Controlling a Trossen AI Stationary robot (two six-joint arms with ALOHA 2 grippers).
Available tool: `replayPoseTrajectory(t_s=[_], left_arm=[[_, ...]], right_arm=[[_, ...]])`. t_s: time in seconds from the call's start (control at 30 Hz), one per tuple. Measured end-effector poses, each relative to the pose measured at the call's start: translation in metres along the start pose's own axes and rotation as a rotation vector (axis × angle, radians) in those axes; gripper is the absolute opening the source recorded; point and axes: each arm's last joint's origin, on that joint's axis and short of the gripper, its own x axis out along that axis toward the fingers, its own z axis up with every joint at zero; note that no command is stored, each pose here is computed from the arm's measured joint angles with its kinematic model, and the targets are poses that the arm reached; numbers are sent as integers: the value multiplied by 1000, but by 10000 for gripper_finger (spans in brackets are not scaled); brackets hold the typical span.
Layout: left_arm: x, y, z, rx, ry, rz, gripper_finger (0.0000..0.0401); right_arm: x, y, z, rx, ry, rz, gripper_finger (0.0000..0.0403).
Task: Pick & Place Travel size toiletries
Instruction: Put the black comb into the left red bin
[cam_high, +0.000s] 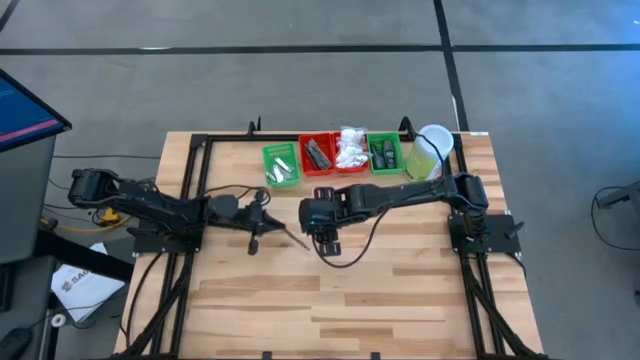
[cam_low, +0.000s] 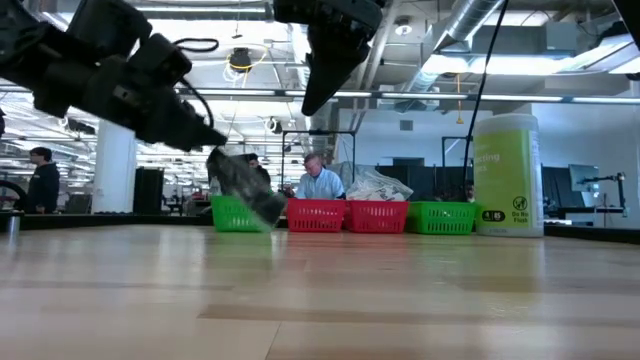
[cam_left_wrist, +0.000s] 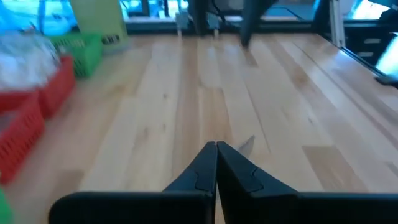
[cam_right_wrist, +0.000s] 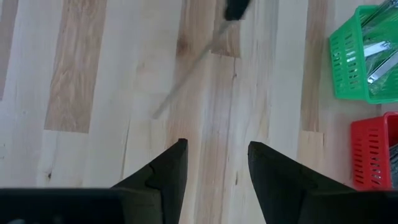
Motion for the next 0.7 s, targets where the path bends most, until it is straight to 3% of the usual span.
replayPoseTrajectory(t_s=[0.27,0.7], left_arm=[[8,7,27,52,-43,188,0],[14,38,74,74,-84,351,0]], right_arm=[[-2,10,-2,1,23,11,159],[-8,45,-2,-54,20,44,159]])
